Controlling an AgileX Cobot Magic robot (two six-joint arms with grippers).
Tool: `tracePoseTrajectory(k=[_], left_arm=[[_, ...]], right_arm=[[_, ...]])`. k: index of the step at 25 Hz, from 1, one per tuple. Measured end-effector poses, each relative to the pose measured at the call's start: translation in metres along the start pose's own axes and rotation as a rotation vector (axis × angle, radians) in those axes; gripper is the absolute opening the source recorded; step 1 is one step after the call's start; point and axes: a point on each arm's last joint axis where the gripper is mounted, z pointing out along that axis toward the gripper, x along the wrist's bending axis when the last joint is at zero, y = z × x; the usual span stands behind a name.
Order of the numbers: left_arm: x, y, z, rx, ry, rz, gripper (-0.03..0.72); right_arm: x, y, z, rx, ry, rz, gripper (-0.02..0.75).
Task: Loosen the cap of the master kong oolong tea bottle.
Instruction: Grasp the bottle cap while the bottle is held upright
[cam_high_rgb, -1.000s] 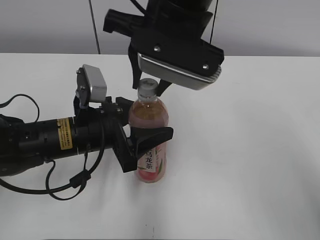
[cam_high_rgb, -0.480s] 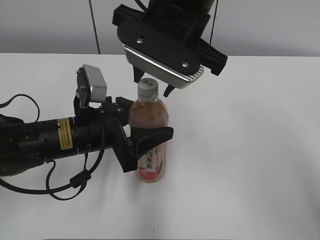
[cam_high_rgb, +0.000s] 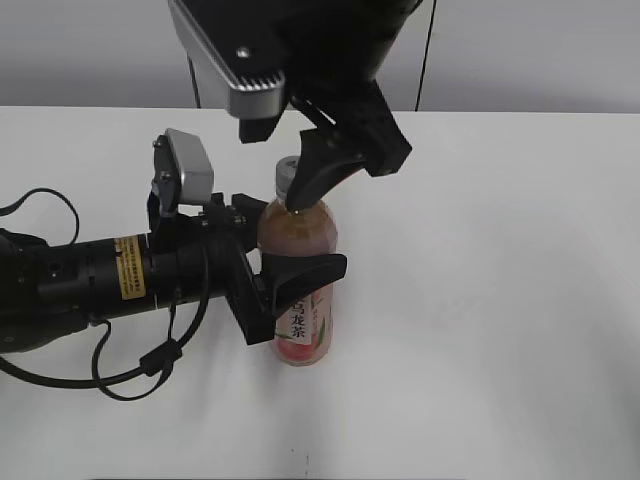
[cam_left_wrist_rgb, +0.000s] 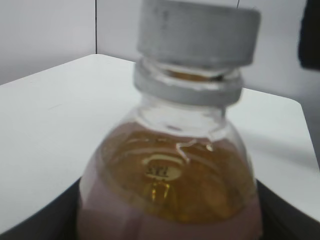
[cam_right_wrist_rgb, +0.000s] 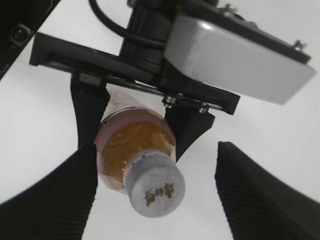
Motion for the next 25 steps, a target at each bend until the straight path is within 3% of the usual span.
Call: tracePoseTrajectory(k=[8,17,21,25], left_arm=[[0.0,0.0,0.0,0.0,0.0,0.0,0.458],[0.0,0.0,0.0,-0.001,0.0,0.0,0.458],[0.0,0.0,0.0,0.0,0.0,0.0,0.458],[0.0,0.0,0.0,0.0,0.0,0.0,0.458]], right_arm=[[0.001,0.009,-0.023,-0.047,-0.045,0.555,0.552],[0.002,0.0,-0.023,0.02,-0.086,1.309,0.55],[0.002,-0.007,-0.023,0.074,-0.146,1.507,0.55],[0.002,-0.002,-0.022,0.061,-0.138,1.561,0.55]])
